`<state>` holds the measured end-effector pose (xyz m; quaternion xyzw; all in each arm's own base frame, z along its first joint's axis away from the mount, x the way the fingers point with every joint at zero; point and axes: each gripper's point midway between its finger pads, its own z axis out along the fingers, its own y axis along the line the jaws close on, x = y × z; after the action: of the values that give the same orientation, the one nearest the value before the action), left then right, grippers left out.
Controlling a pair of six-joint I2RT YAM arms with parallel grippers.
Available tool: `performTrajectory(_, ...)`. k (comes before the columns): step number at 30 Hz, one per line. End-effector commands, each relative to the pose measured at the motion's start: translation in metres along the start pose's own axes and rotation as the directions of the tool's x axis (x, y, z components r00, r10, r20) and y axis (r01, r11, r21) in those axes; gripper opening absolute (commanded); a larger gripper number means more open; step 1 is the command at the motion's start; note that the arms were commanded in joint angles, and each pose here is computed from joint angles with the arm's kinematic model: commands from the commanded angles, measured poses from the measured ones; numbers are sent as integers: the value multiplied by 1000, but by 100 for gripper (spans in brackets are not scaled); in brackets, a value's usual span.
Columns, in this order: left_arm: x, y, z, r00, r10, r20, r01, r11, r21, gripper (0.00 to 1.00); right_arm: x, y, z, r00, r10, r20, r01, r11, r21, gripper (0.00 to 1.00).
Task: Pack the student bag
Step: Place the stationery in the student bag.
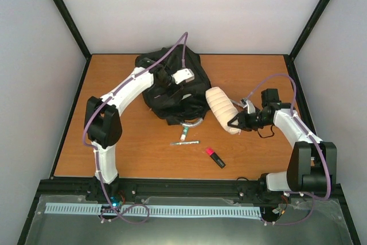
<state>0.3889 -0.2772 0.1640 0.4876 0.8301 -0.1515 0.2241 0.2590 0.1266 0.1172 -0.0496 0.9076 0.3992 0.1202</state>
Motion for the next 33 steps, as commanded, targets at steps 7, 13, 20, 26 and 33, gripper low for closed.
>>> performTrajectory(7,-54,5,-24,987,4,158,-3,1000,-10,1,14,1,11,997,30,-64,-33,998,-60,10)
performTrajectory(13,-65,-1,-41,980,7,198,-10,1000,12,1,-4,14,19,998,-57,-42,52,993,-105,6)
performTrajectory(20,-59,-8,-47,984,26,179,-31,999,25,1,-31,25,40,996,-84,-31,79,987,-138,5)
performTrajectory(26,-58,-8,-50,984,36,176,-40,999,16,1,-67,23,54,999,-42,-11,40,988,-149,4)
performTrajectory(33,-57,-9,-54,983,54,174,-56,998,6,1,-91,35,89,997,-68,-49,60,986,-158,4)
